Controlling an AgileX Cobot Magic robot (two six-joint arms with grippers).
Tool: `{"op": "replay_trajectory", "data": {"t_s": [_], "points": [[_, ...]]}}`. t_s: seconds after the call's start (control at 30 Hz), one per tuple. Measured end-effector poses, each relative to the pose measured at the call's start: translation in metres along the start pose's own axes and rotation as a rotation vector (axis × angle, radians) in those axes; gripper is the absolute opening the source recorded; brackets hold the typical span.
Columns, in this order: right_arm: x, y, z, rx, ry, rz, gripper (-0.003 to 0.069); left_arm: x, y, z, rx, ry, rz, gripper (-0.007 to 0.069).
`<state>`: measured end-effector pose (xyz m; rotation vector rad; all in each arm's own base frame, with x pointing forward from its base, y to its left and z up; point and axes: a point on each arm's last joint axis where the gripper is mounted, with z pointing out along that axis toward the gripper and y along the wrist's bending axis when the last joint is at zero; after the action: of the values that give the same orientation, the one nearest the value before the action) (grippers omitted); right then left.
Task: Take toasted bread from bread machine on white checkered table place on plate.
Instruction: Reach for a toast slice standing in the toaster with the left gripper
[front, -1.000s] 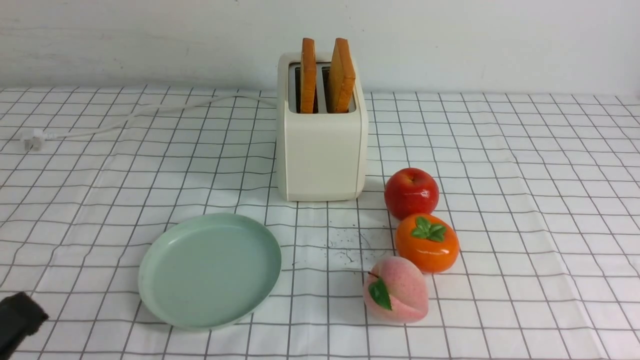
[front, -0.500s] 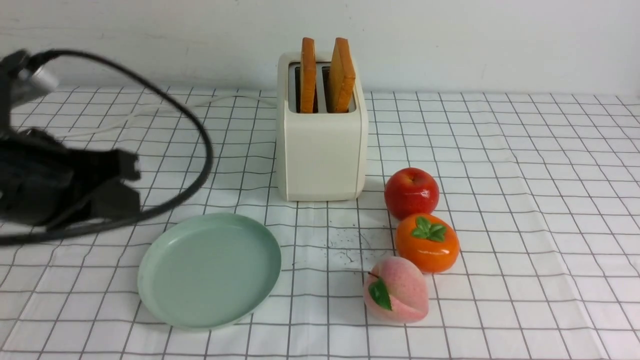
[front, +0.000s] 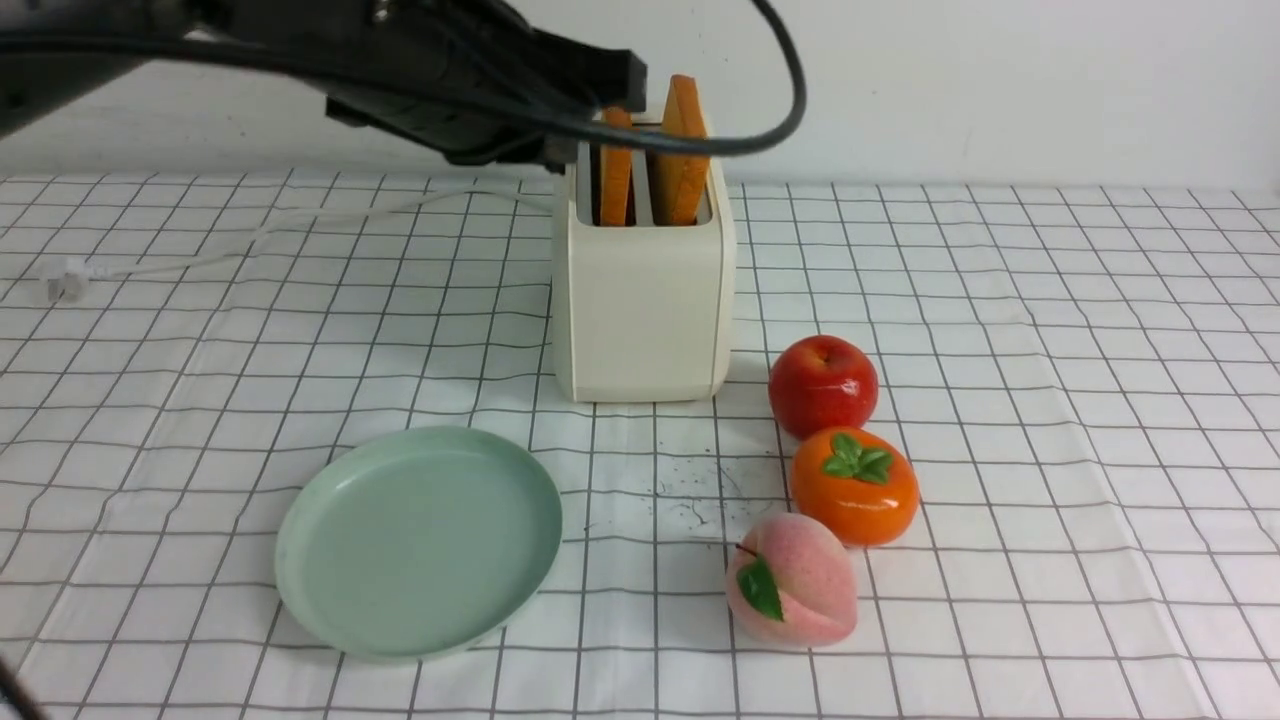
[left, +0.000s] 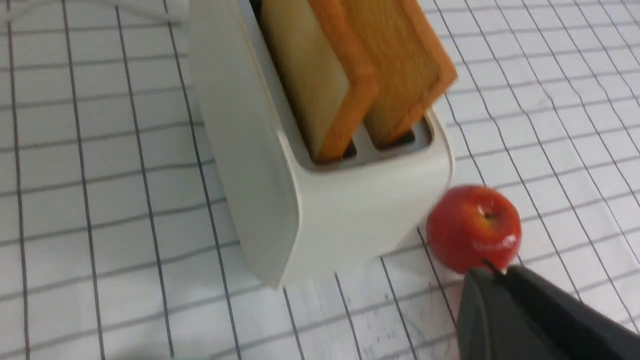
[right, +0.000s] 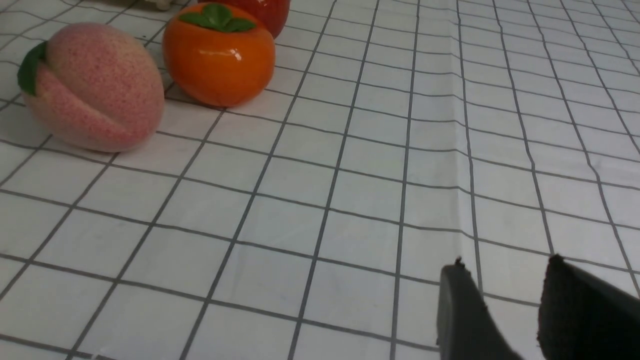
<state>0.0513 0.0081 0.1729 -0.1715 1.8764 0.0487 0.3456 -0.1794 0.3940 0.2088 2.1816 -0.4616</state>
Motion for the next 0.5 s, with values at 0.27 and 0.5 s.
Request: {"op": "replay_trajectory", "data": {"t_s": [0.27, 0.5], "points": [[0.0, 0.0, 0.0, 0.0, 0.0, 0.0, 0.024, -0.009, 0.004, 0.083, -0.044, -0.02, 0.051, 0.0407], [0.0, 0.0, 0.0, 0.0, 0.0, 0.0, 0.024, -0.003, 0.014, 0.129, -0.116, -0.066, 0.089, 0.0447]]}}
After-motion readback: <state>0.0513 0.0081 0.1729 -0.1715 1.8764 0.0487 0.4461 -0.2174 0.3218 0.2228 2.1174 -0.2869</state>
